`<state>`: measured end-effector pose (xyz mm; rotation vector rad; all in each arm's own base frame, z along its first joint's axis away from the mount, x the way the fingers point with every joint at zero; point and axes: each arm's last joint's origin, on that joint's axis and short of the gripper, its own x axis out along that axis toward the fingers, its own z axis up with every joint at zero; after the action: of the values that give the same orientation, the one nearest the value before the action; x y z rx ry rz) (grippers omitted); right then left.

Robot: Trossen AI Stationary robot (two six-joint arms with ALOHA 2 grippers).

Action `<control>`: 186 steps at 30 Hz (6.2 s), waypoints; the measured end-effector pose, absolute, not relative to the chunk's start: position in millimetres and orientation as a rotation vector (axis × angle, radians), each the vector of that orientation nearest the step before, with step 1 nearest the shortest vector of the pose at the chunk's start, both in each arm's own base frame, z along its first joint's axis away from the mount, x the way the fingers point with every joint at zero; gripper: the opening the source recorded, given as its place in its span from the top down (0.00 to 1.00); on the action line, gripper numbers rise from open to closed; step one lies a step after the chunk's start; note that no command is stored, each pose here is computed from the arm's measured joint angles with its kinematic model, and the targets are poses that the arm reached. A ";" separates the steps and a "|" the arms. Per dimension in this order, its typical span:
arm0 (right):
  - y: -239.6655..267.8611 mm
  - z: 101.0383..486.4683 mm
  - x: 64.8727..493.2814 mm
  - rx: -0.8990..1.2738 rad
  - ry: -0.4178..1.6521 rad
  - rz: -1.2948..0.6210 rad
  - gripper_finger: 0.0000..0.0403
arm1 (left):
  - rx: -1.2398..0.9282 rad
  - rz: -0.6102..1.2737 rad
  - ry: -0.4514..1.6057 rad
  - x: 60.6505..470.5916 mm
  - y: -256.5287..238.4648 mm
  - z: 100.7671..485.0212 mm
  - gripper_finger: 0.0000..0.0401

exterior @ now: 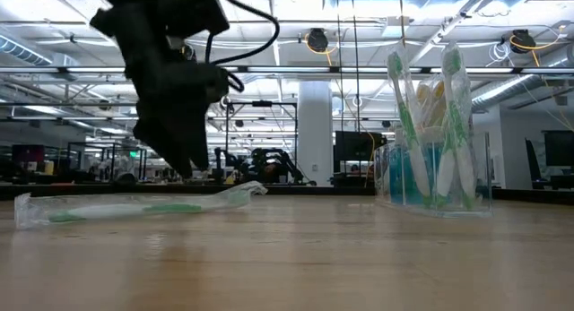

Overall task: Pick & Place toothbrushing station
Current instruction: Put the green toothbrush into the bottom of the transparent organizer

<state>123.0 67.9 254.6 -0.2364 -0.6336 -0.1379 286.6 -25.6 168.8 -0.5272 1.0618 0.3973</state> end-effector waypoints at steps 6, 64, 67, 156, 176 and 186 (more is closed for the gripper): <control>67.9 254.7 123.0 -0.241 -0.632 -0.142 0.47 | -0.587 0.347 1.231 286.5 -51.0 201.9 0.34; 58.6 247.1 130.9 -0.228 -0.466 -0.339 0.47 | 0.036 0.200 0.475 334.8 -86.3 250.1 0.99; 55.2 243.0 136.2 -0.234 -0.426 -0.352 0.47 | 0.153 0.183 0.357 346.4 -77.4 258.9 0.98; 43.6 250.8 224.2 -0.144 -0.362 -0.125 0.89 | 0.035 -0.022 0.277 385.7 -26.5 227.2 0.75; 50.7 263.4 187.7 -0.049 -0.466 -0.049 0.91 | 0.041 -0.064 0.321 360.2 -32.9 260.0 0.30; 50.5 264.4 165.0 0.049 -0.346 0.020 0.91 | 0.058 0.013 0.416 343.3 -28.9 268.5 0.29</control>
<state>165.0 50.5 264.4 0.0486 -0.3461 0.0201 343.3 -28.9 268.5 0.0583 0.4155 0.0131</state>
